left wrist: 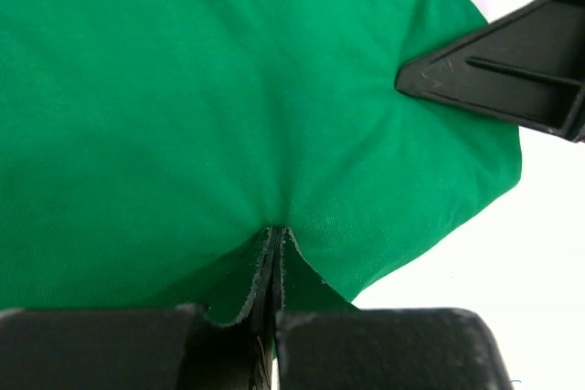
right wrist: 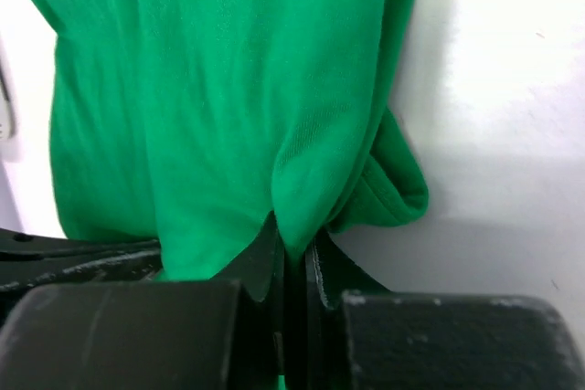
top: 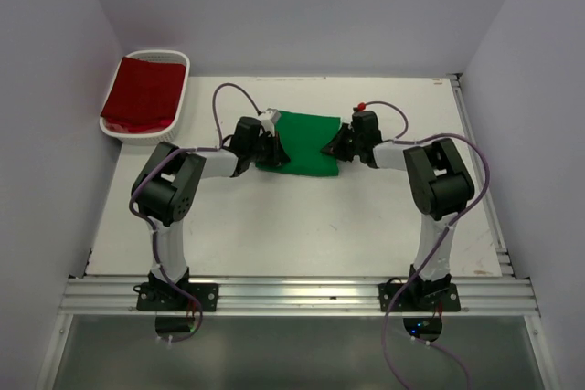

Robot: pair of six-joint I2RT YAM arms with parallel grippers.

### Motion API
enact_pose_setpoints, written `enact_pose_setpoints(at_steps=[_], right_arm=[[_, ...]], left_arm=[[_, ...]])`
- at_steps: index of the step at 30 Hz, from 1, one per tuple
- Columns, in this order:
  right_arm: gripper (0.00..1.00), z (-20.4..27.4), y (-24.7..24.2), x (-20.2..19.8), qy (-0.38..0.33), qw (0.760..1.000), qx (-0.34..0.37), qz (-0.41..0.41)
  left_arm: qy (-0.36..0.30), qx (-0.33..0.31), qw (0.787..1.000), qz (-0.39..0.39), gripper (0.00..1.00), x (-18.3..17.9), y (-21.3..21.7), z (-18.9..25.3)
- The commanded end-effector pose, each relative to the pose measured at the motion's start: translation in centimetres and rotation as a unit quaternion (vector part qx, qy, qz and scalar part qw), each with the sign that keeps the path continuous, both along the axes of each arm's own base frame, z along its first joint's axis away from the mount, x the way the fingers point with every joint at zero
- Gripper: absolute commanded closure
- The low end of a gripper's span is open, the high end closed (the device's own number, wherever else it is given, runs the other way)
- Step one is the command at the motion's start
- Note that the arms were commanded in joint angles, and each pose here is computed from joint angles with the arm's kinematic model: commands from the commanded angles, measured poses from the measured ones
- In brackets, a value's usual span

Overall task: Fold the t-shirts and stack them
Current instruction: Put the neatly folded tshirt into the corner of the board with the right arm

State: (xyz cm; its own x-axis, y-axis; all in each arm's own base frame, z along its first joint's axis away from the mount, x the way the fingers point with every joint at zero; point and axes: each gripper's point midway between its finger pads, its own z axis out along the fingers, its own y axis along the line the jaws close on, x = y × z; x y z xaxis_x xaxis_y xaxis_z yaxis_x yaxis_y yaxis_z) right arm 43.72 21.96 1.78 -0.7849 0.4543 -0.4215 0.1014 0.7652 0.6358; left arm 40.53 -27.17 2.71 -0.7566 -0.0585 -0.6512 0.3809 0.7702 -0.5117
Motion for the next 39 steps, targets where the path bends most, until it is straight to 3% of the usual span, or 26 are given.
enact_pose_setpoints(at_steps=[1, 7, 13, 16, 18, 20, 25, 26, 32, 39], right_arm=[[1.00, -4.0, 0.7, -2.6, 0.081, 0.996, 0.002, 0.031], [1.00, -2.1, -0.6, -1.9, 0.063, 0.998, -0.011, 0.005], [1.00, 2.8, -6.7, 0.6, 0.016, 0.990, 0.033, -0.134], [1.00, 4.7, -10.9, 1.6, -0.002, 0.975, 0.055, -0.215], [1.00, 6.2, -14.2, 2.3, -0.021, 0.959, 0.069, -0.275], [1.00, 6.5, -16.9, 2.3, -0.028, 0.938, 0.092, -0.333], [1.00, 8.0, -24.4, 1.5, -0.072, 0.872, 0.113, -0.470], [1.00, 8.4, -26.4, 0.9, -0.081, 0.853, 0.092, -0.507], [1.00, 9.9, -31.7, -1.2, -0.092, 0.794, 0.008, -0.601], [1.00, 8.3, -34.2, -1.6, -0.050, 0.754, -0.053, -0.653]], left_arm=[[0.004, 0.005, 1.000, -0.005, 1.00, -0.9, 0.0, -0.2], [-0.017, 0.017, 1.000, 0.012, 1.00, -0.5, 0.9, 2.3], [-0.072, 0.046, 0.993, 0.082, 1.00, 0.3, 3.9, 8.8], [-0.108, 0.046, 0.986, 0.118, 0.77, 0.3, 5.5, 12.9], [-0.128, 0.035, 0.982, 0.132, 0.58, -0.1, 6.0, 15.4], [-0.130, 0.027, 0.981, 0.138, 0.52, -0.6, 6.2, 16.3], [-0.122, 0.009, 0.984, 0.132, 0.52, -2.6, 6.4, 16.5], [-0.119, 0.009, 0.984, 0.132, 0.52, -2.8, 6.5, 16.3], [-0.100, 0.002, 0.988, 0.120, 0.57, -4.7, 6.6, 14.9], [-0.060, 0.004, 0.993, 0.100, 0.62, -7.1, 6.6, 12.7]])
